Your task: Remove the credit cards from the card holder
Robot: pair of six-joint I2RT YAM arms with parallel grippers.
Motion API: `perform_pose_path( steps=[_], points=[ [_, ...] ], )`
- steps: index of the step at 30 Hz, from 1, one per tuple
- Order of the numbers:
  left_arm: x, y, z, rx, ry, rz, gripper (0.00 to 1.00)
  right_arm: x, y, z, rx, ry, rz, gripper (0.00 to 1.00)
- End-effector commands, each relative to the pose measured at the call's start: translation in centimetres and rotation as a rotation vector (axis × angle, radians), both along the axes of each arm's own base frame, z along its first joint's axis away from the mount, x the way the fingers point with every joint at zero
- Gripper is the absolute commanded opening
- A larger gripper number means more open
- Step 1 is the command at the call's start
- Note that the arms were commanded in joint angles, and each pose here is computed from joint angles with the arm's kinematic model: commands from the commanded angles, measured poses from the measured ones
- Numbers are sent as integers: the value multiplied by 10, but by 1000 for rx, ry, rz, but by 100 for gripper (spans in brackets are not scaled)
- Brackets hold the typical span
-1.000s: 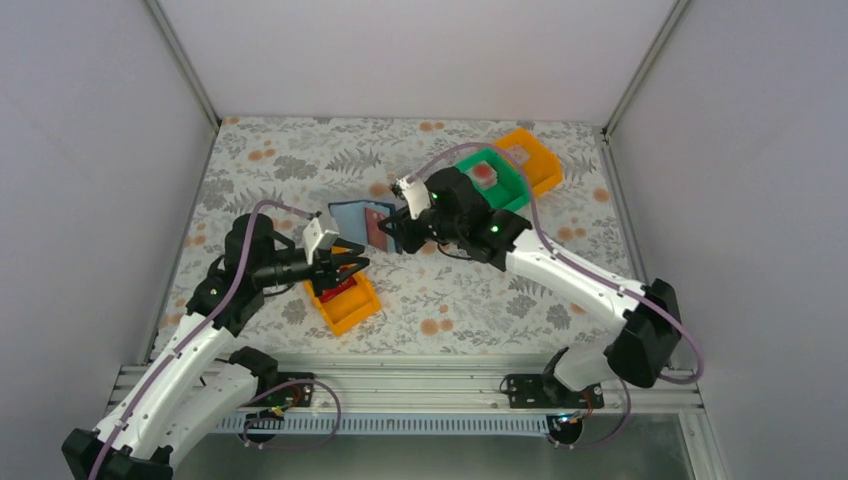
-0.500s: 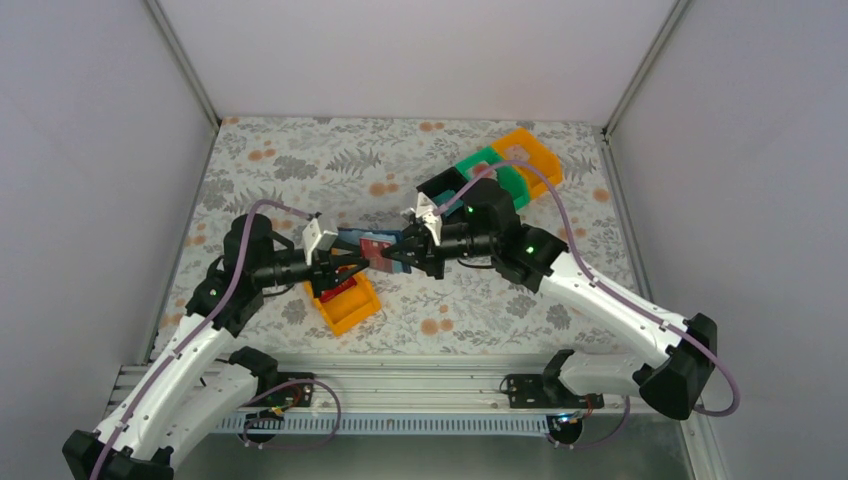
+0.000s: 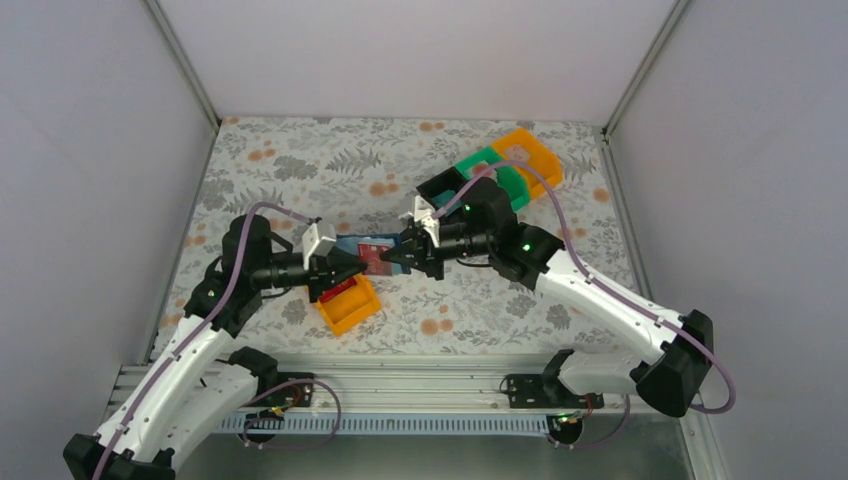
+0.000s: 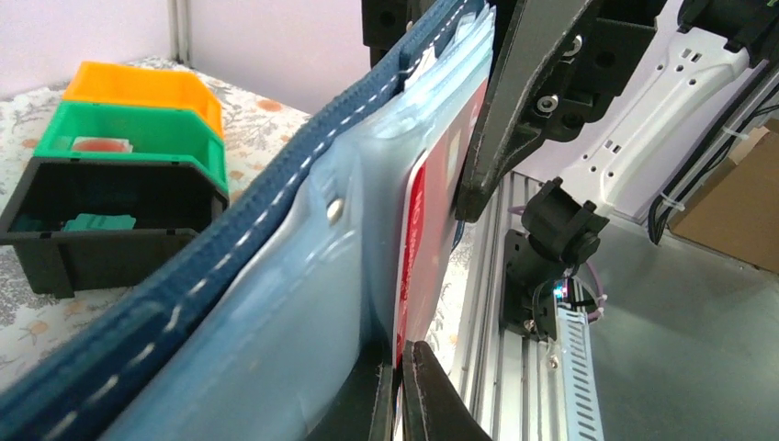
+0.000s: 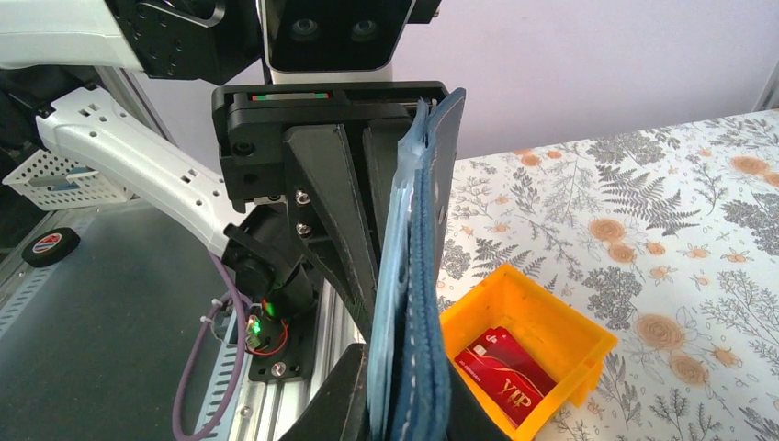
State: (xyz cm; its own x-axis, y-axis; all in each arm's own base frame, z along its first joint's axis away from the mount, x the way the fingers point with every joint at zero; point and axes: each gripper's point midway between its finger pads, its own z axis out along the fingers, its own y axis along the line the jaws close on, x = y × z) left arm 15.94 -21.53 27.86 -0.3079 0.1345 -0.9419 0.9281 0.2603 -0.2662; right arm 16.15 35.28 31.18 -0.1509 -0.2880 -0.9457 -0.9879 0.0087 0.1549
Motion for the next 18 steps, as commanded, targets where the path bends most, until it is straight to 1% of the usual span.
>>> perform_pose_path(
  steps=[1,4,8,11,13,15,18],
  points=[
    [-8,-3,25,-55,-114,-56,3,-4,9,-2,2,9,36,4],
    [-9,-2,27,-51,-120,-52,2,0,7,-6,-12,0,1,6],
    [-7,1,24,-43,-110,-28,2,1,0,-8,-14,-11,-20,25],
    [-6,2,23,-51,-96,-17,2,-5,-5,-7,-5,-21,-4,30],
    [-5,3,23,-51,-97,-13,2,-5,-10,-6,-3,-29,-12,29],
    [-6,4,23,-52,-100,-13,2,-5,-16,-6,1,-38,-29,26],
    [-6,4,24,-53,-104,-14,2,-5,-23,-3,11,-45,-46,15]
  ],
)
